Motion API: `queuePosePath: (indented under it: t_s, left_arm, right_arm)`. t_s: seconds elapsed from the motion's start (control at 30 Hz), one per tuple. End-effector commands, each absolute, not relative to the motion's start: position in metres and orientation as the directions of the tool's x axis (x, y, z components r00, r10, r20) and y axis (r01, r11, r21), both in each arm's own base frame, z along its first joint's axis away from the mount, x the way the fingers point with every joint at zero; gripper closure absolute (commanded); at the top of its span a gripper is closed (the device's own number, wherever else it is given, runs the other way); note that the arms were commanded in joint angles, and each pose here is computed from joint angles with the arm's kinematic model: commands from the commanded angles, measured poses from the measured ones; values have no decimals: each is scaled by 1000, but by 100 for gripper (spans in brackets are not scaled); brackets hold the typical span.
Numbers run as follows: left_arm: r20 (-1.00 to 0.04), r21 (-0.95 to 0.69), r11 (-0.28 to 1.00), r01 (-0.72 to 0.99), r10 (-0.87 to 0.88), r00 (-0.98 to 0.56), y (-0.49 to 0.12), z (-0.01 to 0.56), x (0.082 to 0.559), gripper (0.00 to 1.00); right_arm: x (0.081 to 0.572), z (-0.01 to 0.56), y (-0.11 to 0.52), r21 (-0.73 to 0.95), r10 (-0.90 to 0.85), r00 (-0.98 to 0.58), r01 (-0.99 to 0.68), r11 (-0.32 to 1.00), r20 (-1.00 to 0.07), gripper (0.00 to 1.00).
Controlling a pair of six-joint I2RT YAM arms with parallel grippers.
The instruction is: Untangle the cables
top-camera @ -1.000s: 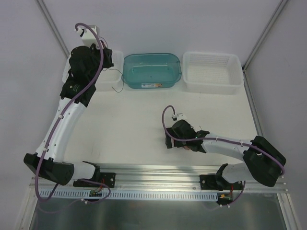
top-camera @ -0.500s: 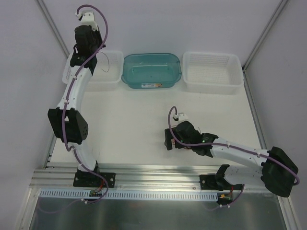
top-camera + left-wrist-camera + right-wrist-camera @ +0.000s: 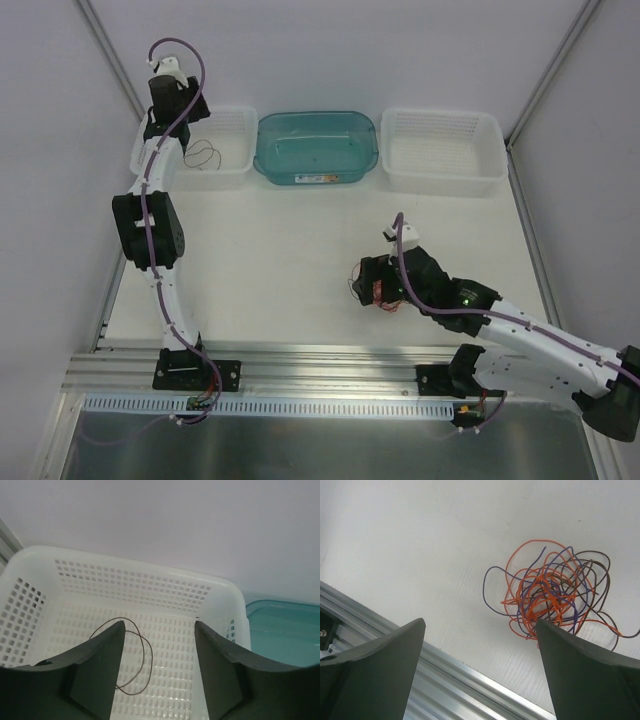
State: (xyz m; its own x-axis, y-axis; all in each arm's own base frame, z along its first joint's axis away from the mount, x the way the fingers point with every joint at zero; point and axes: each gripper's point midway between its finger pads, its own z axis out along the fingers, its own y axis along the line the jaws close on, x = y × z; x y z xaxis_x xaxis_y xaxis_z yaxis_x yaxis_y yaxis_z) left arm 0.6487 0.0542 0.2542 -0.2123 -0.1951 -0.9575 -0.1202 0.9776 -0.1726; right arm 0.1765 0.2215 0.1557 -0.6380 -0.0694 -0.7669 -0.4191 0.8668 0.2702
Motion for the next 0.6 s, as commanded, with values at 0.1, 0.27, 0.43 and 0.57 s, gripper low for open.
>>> queuePosePath:
  t_s: [0.1, 0.27, 0.43, 0.57]
  left_arm:
    - [-958, -238, 970, -43, -242, -153, 33, 292, 628, 25]
    - [-941, -314, 949, 28, -307, -143, 3, 328, 580, 7]
    - [-881, -408, 909, 80, -370, -296, -74, 284, 505, 1]
    - [-858, -404, 895, 191, -298, -418, -142, 260, 427, 1]
  right_arm:
    - [177, 172, 188, 208, -55, -603, -357, 911, -796, 2]
    - [175, 174, 161, 163, -38, -599, -277, 947, -800, 1]
    - [172, 172, 140, 147, -5, -609, -200, 969, -793, 0]
    - [174, 166, 130, 133, 14, -623, -144, 981, -782, 0]
